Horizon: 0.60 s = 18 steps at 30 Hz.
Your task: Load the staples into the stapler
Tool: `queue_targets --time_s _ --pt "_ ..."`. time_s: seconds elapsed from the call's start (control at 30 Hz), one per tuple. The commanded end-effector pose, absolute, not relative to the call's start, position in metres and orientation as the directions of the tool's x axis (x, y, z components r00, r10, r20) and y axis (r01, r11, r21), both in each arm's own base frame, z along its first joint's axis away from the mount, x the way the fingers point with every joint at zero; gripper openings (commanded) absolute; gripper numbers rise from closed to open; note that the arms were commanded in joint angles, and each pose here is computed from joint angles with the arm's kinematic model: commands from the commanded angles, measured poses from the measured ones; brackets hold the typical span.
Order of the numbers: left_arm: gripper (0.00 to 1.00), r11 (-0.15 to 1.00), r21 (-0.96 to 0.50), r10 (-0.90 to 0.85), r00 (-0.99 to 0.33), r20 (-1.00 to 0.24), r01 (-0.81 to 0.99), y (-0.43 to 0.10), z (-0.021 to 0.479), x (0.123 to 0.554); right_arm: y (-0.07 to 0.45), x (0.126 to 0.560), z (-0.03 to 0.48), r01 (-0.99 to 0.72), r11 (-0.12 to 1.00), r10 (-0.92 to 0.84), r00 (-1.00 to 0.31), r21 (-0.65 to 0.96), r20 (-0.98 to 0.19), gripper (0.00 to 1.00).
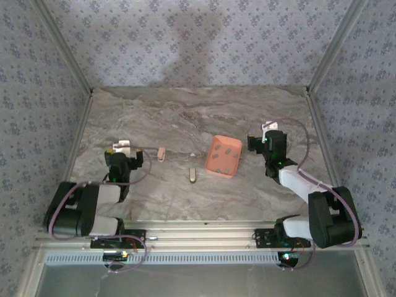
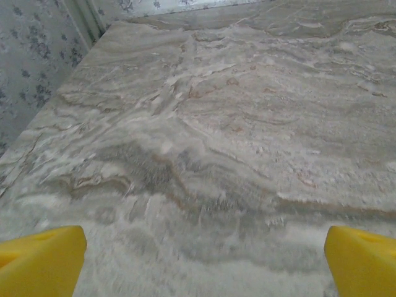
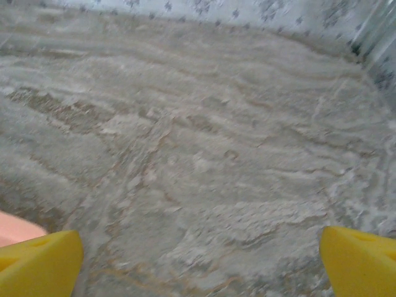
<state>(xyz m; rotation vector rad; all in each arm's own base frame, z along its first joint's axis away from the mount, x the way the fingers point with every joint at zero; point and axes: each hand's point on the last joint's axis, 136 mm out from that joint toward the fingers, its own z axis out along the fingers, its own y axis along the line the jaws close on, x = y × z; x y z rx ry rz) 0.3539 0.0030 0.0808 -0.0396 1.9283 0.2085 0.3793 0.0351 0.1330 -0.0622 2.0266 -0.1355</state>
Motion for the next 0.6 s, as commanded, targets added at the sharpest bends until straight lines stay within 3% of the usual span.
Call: queue_targets --time_s 0.0,0.03,0.17,0.3,0.37,0.57 --pt "0.99 0.968 0.068 0.008 -0.242 -0.97 -0.243 0.029 0.1 0.382 0.025 0.377 0.13 0.003 0.992 -0.117 -0.41 -0.13 -0.905 1.0" --pt "0.99 0.972 0.049 -0.036 -0.35 -0.936 -0.23 0.03 0.091 0.384 0.021 0.377 0.126 0.002 0.992 -0.112 -0.414 -0.124 -0.903 1.0" --pt "0.99 0.968 0.007 -0.083 -0.344 -0.935 -0.251 0.041 0.092 0.389 0.007 0.375 0.117 -0.013 0.992 -0.121 -0.303 -0.123 -0.945 1.0" --pt "0.99 0.969 0.007 -0.078 -0.331 -0.94 -0.247 0.04 0.093 0.39 -0.007 0.387 0.093 0.0 0.999 -0.032 -0.295 -0.034 -0.955 1.0" --pt "0.99 0.97 0.011 -0.075 -0.34 -0.937 -0.245 0.039 0.093 0.39 -0.009 0.387 0.084 -0.002 0.999 -0.035 -0.382 -0.037 -0.923 1.0" --pt "0.99 0.972 0.024 -0.06 -0.347 -0.936 -0.233 0.036 0.092 0.391 -0.014 0.392 0.083 0.012 1.0 -0.001 -0.385 -0.006 -0.923 1.0"
